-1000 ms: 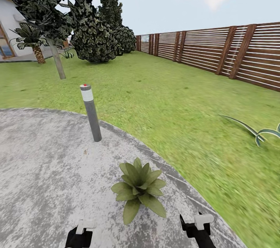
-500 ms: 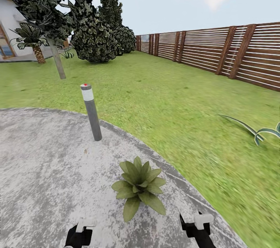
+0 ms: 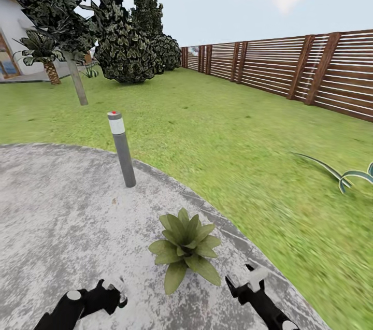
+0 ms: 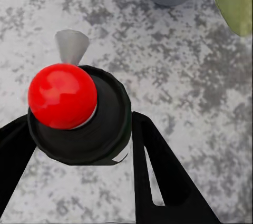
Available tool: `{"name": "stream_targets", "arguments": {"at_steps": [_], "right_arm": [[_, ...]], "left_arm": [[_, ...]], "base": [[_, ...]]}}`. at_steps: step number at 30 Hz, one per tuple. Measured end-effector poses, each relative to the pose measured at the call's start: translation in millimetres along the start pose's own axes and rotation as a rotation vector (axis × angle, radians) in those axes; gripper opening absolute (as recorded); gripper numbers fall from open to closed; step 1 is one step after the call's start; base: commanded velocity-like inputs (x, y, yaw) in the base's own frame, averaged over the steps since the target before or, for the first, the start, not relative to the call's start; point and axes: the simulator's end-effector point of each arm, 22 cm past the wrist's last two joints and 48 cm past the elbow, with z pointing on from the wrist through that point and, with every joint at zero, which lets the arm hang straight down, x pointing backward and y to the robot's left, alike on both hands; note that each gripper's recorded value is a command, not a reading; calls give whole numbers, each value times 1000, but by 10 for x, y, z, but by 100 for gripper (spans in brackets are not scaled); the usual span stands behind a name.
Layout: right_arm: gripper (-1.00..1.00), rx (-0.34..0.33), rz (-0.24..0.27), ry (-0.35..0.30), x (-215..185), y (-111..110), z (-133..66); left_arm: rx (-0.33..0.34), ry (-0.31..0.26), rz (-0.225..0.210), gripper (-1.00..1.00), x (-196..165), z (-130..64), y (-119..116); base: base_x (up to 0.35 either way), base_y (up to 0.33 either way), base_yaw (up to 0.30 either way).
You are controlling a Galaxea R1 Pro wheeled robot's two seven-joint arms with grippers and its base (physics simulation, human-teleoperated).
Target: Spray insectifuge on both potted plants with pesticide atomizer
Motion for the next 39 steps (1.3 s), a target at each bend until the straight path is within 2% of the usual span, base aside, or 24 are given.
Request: {"name": "stream_targets", "arguments": {"at_steps": [3,4,7,9,13,17,31,32,33,35,39], "right_arm": [[100,-94,-72,43,85,191,-2],[100,-158,-114,103,219,319,-21],[100,-182,-112,83,121,430,46],[100,-181,-111,85,128,422,42],[100,-184,-101,59,-28,492,157],[100,-182,-107,38,-161,471,239],[100,-213,-116,18,-391,601,370],[100,-215,-105,65,-583,627,514],[100,-217,-107,47,-738,641,564],[100,-258,-123,61,-826,724,595],[100,-418,-198,84,-880,1055,533]], "left_arm": [[101,12,23,-100,-102,-226,58],[147,13,35,-100,-150,-345,80],[169,41,40,-100,-32,-327,-27],[170,44,40,-100,-18,-328,-26],[155,45,44,-100,-4,-333,22],[149,38,51,-100,-91,-324,54],[197,12,106,-100,-680,-181,-153],[239,51,244,-100,-862,-125,-319],[286,95,361,-100,-885,-80,-524],[332,107,404,-100,-1002,-114,-604],[361,127,399,-100,-1122,-140,-666]], "base": [[0,0,0],[0,0,0],[0,0,0],[0,0,0],[0,0,0],[0,0,0],[0,0,0],[0,0,0],[0,0,0],[0,0,0],[0,0,0]]}}
